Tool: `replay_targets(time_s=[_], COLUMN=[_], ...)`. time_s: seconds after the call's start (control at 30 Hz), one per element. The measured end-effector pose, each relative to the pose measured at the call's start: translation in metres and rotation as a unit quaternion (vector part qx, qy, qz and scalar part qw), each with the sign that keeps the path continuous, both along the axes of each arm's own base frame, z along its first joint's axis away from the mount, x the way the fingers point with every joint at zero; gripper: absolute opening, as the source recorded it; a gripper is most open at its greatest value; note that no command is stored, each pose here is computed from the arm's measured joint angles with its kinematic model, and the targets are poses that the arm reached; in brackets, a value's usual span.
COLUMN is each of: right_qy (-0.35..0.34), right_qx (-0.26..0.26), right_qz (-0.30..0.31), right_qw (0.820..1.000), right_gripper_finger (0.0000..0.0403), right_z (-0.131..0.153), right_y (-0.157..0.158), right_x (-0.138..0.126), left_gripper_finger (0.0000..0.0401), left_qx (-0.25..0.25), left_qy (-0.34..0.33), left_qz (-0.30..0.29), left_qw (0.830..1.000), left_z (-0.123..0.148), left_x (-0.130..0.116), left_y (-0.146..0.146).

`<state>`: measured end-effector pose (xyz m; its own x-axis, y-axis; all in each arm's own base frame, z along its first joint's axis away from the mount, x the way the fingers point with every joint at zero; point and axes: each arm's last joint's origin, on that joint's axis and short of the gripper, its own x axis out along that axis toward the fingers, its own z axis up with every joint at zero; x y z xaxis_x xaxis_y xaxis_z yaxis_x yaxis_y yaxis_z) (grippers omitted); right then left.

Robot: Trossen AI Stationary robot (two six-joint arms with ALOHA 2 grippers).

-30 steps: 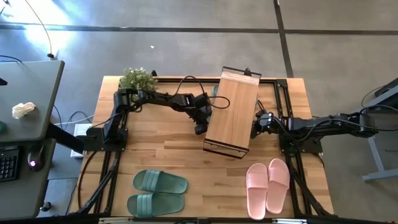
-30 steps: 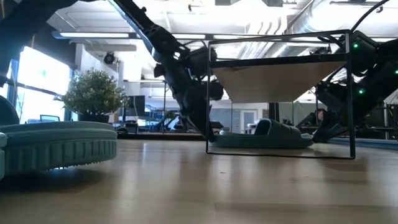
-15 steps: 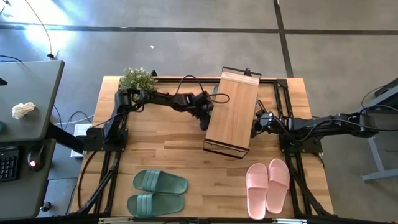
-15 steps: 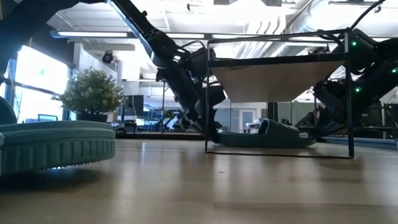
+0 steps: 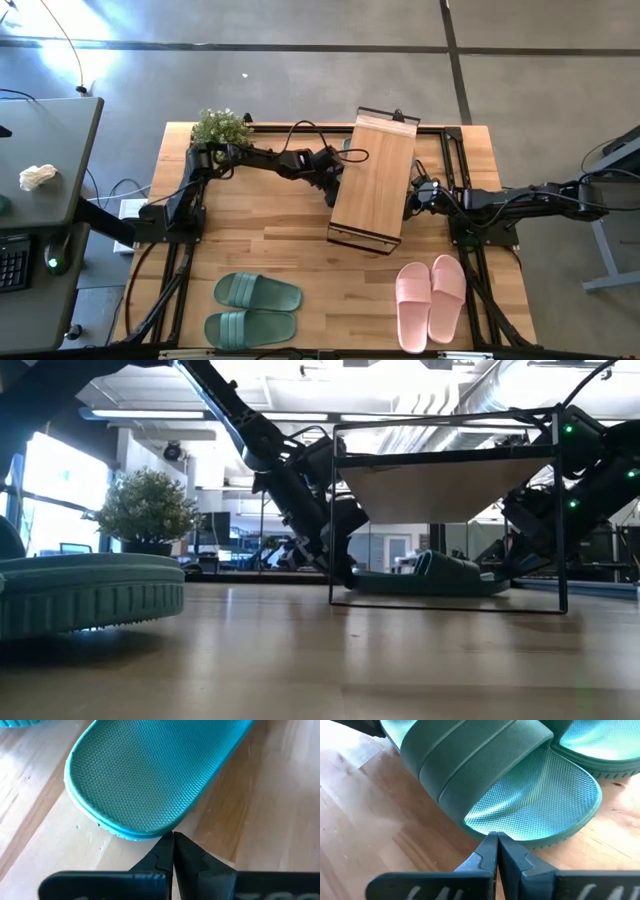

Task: Pick and place slides into the shelf
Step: Adjust the green slides under the shelf

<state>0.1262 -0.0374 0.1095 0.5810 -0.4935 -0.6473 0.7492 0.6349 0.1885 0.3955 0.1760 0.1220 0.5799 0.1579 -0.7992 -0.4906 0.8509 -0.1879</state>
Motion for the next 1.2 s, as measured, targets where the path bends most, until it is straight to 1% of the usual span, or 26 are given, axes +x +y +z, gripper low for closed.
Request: replay_targets(time_s=[0.17, 0.37, 0.57, 0.7, 0.77, 0.87, 0.97, 1.1, 1.2], right_qy=[0.003, 0.014, 0.013, 0.007, 0.004, 0.011, 0.037, 0.055, 0.029], right_qx=[-0.011, -0.041, -0.04, -0.036, -0.027, -0.01, 0.02, 0.062, 0.077], right_qz=[-0.011, -0.026, -0.011, 0.022, 0.035, 0.038, 0.048, 0.062, 0.1], right_qw=[1.0, 0.999, 0.999, 0.999, 0.999, 0.999, 0.998, 0.995, 0.992], right_gripper_finger=[0.0, 0.0, 0.0, 0.0, 0.0, 0.0, 0.0, 0.0, 0.0], right_z=[0.0, 0.001, 0.002, 0.004, 0.005, 0.003, 0.004, 0.02, 0.037], right_y=[-0.001, -0.002, -0.002, 0.0, 0.001, 0.002, 0.004, 0.006, 0.007], right_x=[0.0, -0.001, -0.001, -0.001, -0.001, -0.004, -0.008, -0.006, 0.001], left_gripper_finger=[0.0, 0.0, 0.0, 0.0, 0.0, 0.0, 0.0, 0.0, 0.0], left_qx=[0.008, 0.014, 0.014, 0.014, 0.013, 0.011, 0.008, 0.004, 0.003], left_qy=[-0.003, -0.002, -0.003, -0.002, -0.003, -0.003, -0.003, -0.005, -0.005], left_qz=[0.022, 0.032, 0.032, 0.032, 0.033, 0.035, 0.033, 0.03, 0.029], left_qw=[1.0, 0.999, 0.999, 0.999, 0.999, 0.999, 0.999, 1.0, 1.0], left_z=[-0.003, -0.003, -0.003, -0.003, -0.003, -0.003, -0.003, -0.003, -0.003], left_x=[0.002, 0.003, 0.003, 0.003, 0.003, 0.003, 0.003, 0.003, 0.003], left_y=[0.002, 0.0, 0.0, 0.0, 0.0, 0.0, 0.0, -0.001, -0.001])
